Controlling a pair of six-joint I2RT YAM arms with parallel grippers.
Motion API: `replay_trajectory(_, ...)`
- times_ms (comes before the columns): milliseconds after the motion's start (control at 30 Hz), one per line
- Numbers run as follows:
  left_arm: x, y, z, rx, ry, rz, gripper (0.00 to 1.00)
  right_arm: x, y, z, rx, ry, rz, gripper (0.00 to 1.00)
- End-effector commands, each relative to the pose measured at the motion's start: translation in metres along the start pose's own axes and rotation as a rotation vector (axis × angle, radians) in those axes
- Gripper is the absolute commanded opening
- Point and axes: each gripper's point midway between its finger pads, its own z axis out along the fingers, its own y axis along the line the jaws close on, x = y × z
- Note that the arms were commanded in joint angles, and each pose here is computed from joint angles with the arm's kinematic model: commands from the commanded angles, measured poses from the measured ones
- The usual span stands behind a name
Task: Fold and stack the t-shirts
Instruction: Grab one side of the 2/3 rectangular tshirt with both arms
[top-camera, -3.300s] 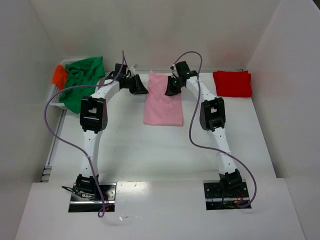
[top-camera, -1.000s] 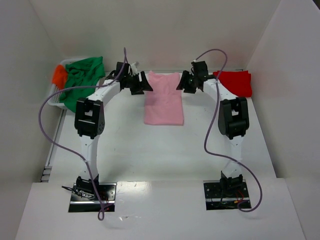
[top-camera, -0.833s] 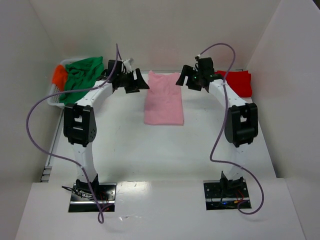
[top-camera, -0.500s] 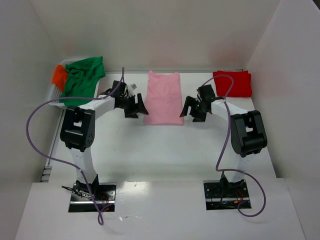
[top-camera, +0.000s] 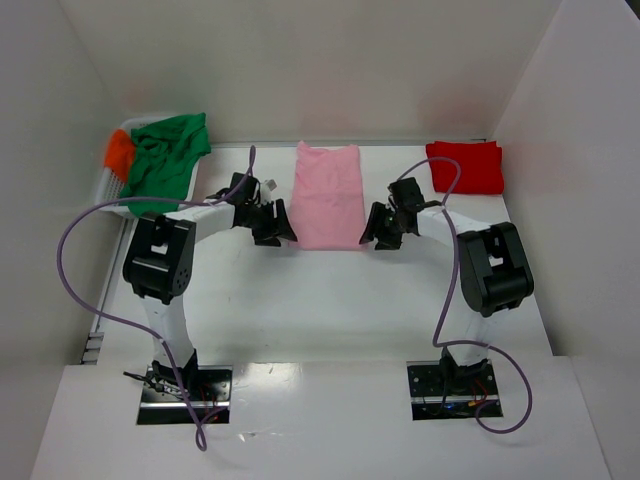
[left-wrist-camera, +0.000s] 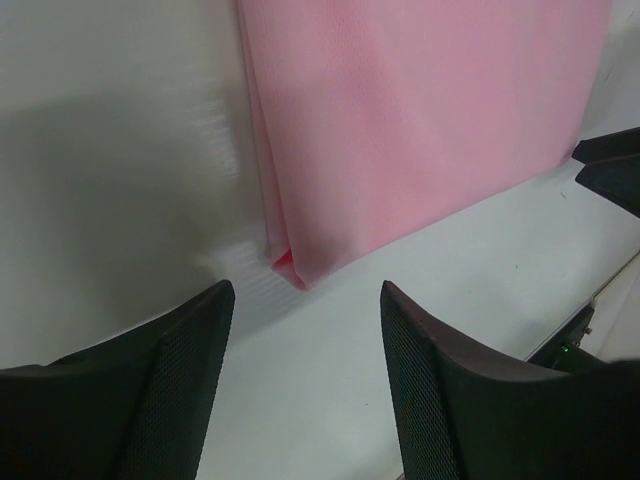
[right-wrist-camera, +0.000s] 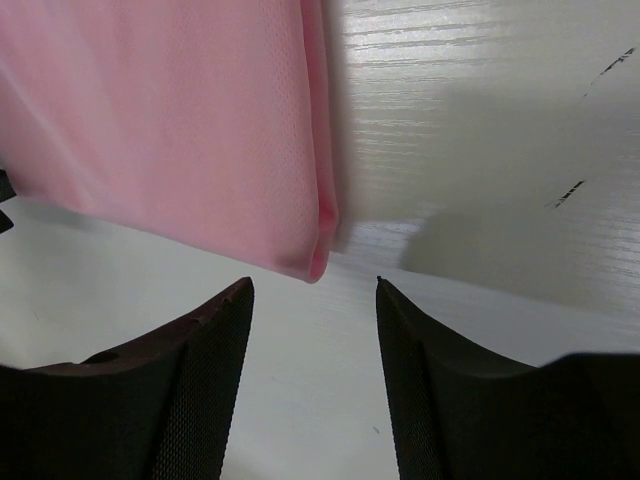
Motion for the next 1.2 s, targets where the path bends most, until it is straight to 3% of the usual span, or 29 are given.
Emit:
replay_trajectory(0,-0.012,-0.003,0.003,0.020,-0.031,0.016,0.68,-0.013,0.006,0.001,-0.010,-0.051,-0.015,0.57)
replay_trajectory(333,-0.003,-0.001,0.012,0.022,0.003,0.010,0.53,-0.004,0.002,0.021,-0.002,-0.010,-0.004,0.44)
replay_trajectory(500,-0.007,0.002,0.018,-0.008,-0.008,0.016,0.36,0.004,-0.002,0.031,0.014,0.026,-0.002,0.31)
replay_trajectory(567,-0.003,0.002,0.022,-0.009,0.005,0.019,0.24,0.002,-0.005,0.031,0.031,0.016,-0.002,0.25)
replay_trajectory(733,-0.005,0.004,0.024,-0.017,0.001,0.019,0.07,-0.002,-0.006,0.029,0.045,-0.003,0.005,0.01)
replay_trajectory(800,-0.005,0.004,0.024,-0.017,0.001,0.019,0.01,-0.005,-0.005,0.026,0.047,-0.017,0.002,0.00)
replay_trajectory(1167,0.025,0.005,-0.004,-0.048,0.067,0.048,0.00,0.013,-0.009,0.003,0.061,-0.012,0.034,0.00)
